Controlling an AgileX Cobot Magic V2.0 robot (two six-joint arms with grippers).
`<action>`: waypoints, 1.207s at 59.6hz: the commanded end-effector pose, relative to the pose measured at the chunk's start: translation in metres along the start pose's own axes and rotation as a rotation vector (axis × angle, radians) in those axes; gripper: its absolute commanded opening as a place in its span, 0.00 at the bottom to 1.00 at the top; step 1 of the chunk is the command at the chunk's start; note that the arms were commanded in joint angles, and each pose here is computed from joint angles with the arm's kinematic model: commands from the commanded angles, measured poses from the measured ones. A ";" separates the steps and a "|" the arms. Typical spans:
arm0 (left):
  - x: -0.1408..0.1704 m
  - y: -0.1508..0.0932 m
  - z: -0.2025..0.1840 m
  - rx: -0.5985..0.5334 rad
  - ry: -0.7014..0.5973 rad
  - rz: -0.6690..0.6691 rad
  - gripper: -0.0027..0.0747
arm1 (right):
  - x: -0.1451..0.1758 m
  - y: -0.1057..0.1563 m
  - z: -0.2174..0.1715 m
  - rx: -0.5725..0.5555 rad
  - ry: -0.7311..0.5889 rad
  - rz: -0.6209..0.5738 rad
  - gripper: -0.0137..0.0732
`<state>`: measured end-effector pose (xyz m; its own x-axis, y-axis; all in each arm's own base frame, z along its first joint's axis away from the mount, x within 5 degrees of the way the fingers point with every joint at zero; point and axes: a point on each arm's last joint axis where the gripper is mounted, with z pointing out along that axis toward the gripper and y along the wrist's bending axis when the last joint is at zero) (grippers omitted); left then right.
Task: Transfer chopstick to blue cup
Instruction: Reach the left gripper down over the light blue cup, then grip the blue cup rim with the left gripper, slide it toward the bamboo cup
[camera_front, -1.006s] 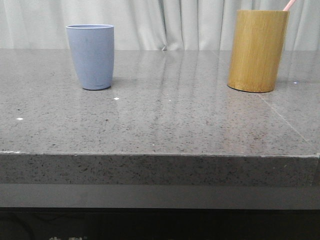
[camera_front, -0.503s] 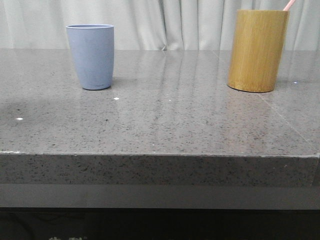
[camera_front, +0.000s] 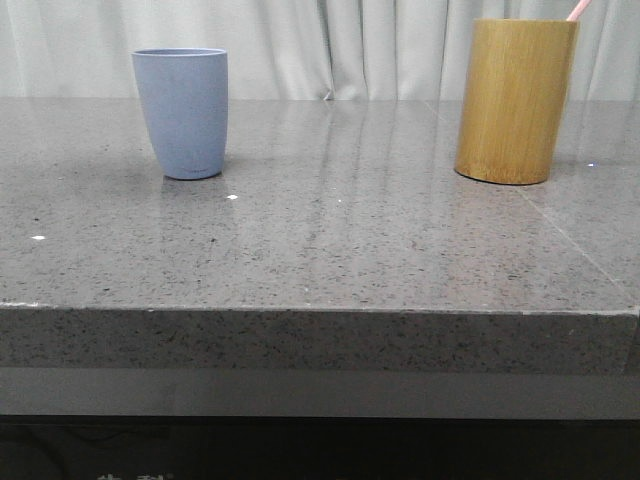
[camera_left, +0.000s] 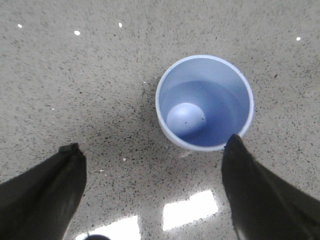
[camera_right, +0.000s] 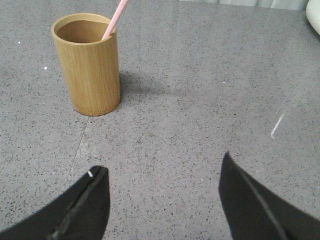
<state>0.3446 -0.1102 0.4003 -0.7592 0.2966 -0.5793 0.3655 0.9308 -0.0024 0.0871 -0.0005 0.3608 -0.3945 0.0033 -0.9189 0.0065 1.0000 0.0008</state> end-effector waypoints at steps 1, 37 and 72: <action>-0.015 -0.004 -0.007 0.005 -0.036 -0.007 0.74 | -0.015 0.000 -0.003 0.003 -0.096 -0.014 0.72; -0.036 -0.001 0.065 0.018 0.017 -0.039 0.43 | -0.015 0.000 -0.003 0.003 -0.096 -0.014 0.72; -0.044 -0.007 0.051 0.078 -0.018 -0.055 0.01 | -0.015 0.000 -0.003 0.000 -0.097 -0.011 0.72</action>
<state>0.4163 -0.1360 0.3400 -0.8348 0.2849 -0.4711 0.3460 0.9371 -0.0464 0.0871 -0.0005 0.3608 -0.3945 0.0015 -0.9189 0.0058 1.0000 -0.0009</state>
